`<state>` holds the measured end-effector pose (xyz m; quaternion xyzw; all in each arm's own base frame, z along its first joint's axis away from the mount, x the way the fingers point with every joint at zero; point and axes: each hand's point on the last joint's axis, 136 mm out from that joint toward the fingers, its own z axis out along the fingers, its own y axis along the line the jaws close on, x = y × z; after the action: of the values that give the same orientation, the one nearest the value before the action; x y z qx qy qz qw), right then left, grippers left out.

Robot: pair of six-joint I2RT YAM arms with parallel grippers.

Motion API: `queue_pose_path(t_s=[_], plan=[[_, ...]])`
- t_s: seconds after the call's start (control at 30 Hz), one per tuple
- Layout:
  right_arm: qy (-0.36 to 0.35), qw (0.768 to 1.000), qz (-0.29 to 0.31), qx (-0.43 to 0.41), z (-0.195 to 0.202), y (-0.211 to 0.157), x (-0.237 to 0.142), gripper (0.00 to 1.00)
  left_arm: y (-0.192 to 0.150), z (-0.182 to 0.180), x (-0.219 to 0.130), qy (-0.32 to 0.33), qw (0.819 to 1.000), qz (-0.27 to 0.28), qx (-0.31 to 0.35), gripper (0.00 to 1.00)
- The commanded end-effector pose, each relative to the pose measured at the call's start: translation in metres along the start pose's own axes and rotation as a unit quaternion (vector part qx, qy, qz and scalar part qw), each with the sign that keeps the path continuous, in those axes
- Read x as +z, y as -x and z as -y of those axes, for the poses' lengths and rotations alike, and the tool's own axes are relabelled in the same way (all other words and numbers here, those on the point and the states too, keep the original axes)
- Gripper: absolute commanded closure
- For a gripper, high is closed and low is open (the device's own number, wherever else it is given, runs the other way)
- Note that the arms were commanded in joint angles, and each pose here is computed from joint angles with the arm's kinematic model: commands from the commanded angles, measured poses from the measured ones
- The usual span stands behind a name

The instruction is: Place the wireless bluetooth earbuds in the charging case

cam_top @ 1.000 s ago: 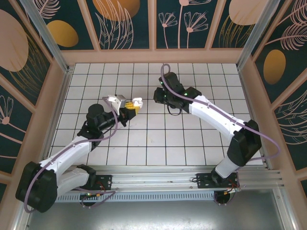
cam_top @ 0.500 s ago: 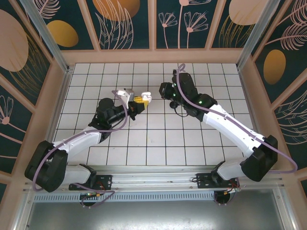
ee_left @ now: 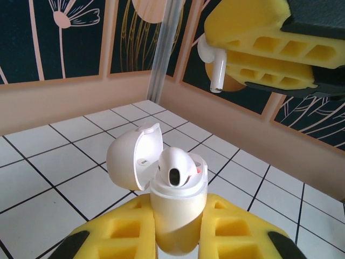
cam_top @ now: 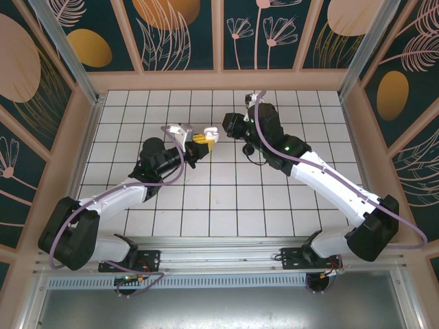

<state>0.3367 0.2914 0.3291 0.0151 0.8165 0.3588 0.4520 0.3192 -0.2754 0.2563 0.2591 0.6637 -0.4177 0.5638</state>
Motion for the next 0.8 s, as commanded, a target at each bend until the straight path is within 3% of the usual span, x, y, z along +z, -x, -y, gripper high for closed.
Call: queue_pose_path(t_s=[0.0,0.77], plan=[[0.029,1.000,-0.003,-0.006,-0.013,-0.004,0.006,0.81,0.023,0.006,0.005,-0.012,0.999,0.032,0.012,1.00],[0.031,0.998,-0.048,-0.015,-0.015,-0.036,0.025,0.81,0.031,0.011,0.004,-0.019,0.999,0.038,0.009,1.00]])
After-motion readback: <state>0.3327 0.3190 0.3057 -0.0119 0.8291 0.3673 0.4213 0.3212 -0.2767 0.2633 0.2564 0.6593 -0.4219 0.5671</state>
